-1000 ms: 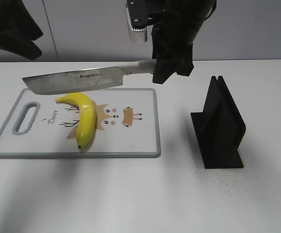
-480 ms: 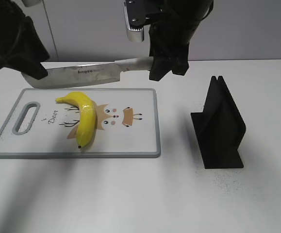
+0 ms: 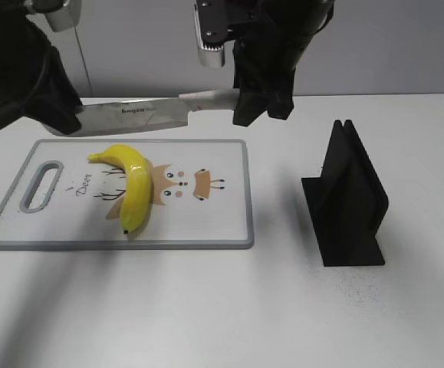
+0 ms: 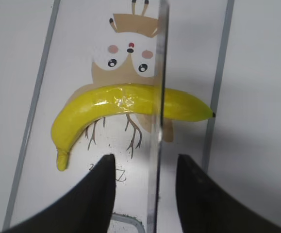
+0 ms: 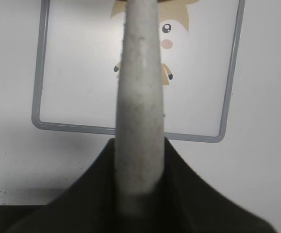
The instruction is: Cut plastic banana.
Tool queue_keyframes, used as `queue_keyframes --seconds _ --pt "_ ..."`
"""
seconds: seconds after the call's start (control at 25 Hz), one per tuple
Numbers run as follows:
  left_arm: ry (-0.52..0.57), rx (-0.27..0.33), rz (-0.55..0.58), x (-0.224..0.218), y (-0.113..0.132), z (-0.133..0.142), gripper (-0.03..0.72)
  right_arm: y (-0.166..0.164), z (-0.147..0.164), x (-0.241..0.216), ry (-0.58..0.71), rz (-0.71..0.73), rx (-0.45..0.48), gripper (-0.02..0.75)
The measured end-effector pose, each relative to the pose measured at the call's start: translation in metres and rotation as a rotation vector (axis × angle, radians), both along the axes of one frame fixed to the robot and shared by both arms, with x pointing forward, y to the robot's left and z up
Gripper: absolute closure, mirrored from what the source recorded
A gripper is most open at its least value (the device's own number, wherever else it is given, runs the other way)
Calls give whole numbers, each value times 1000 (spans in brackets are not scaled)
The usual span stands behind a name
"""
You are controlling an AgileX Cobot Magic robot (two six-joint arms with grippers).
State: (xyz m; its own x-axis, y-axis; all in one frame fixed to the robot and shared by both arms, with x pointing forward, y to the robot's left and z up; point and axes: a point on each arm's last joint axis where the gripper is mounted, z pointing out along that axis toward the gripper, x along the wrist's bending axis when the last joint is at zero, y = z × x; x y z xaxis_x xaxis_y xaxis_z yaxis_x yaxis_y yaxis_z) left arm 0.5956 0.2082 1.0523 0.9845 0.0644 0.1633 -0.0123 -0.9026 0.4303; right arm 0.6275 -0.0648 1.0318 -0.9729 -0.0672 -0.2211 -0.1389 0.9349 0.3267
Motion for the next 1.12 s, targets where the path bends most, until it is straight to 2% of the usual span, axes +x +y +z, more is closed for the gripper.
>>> queue_keyframes --seconds 0.12,0.2,0.28,0.44,0.52,0.64,0.84,1.12 --pt "18 3 1 3 0 -7 293 1 -3 1 7 -1 -2 577" --pt "18 4 4 5 -1 -10 327 1 -7 2 15 -1 -5 577" --pt "7 4 10 7 -1 -10 401 2 -11 3 23 -1 -9 577" --pt "8 4 11 7 -1 -11 628 3 -16 5 18 -8 -7 577" --pt "19 4 11 9 -1 -16 667 2 -17 6 18 -10 -8 577" --pt "32 7 14 12 -2 -23 679 2 -20 8 21 -13 -11 577" --pt "-10 4 39 20 -2 -28 680 -2 -22 16 -13 -36 4 577" --pt "27 19 53 32 -3 -59 680 -1 -47 26 -4 -47 -7 577"
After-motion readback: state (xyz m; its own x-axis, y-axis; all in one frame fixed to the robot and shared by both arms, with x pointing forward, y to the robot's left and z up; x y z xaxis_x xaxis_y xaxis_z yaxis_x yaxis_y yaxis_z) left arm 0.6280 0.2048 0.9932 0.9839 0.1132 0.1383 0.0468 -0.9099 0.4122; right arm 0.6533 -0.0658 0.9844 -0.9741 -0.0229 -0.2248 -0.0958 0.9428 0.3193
